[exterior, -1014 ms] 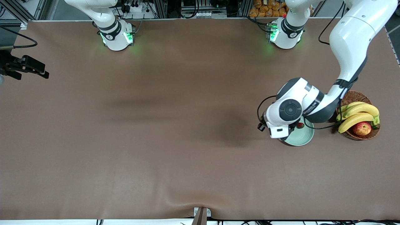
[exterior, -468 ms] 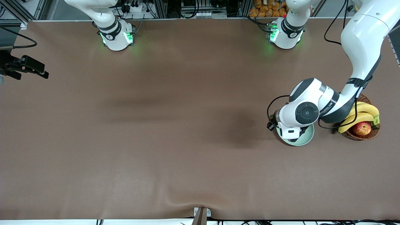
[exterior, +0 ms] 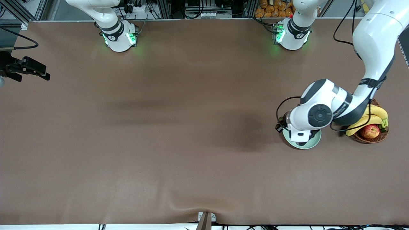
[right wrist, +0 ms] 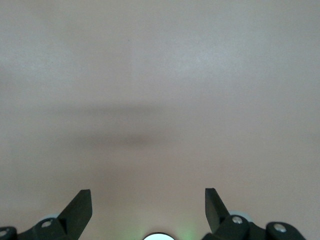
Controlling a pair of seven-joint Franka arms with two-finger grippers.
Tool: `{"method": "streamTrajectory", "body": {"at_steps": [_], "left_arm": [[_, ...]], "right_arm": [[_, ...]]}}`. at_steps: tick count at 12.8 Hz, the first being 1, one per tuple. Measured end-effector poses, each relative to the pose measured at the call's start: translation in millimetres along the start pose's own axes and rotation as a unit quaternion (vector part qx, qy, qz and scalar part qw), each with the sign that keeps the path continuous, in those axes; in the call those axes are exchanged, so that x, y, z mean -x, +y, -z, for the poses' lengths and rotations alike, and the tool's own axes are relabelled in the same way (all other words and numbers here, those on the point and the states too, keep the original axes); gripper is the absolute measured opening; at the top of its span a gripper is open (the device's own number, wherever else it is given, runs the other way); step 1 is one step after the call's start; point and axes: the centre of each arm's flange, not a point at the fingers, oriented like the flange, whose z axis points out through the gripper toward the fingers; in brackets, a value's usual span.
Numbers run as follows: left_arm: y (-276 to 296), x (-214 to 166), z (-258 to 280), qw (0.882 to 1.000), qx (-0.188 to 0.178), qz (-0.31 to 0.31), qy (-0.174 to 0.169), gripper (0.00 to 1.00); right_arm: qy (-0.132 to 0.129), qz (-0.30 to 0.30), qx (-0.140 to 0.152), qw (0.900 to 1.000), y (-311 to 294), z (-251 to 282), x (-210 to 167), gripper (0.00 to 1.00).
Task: Collect all strawberries into plate
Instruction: 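Carry the strawberry with the left gripper and release it onto the plate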
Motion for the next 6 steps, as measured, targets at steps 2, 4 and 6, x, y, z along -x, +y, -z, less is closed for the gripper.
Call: {"method": "streamTrajectory", "body": {"at_steps": [2,4,6], "left_arm": [[-14.0,-17.6,-0.3,1.000,-0.002,-0.017,-0.005,0.32],[-26.2,-31.1,-3.1,0.999,-0.003,-0.035,-0.010,0.32],[-38.0,-43.0,-9.8,0.999,-0.010,-0.050,-0.008,0.32]], "right_arm": [[-0.001,-0.001,0.001,1.000,1.2,-1.3,-0.9,1.00],[-0.001,-0.003,0.004,1.000,3.6,-1.6,-1.1,1.00],[-0.001,-0.004,0.007,1.000,4.9,-1.5,-1.1,1.00]]}}
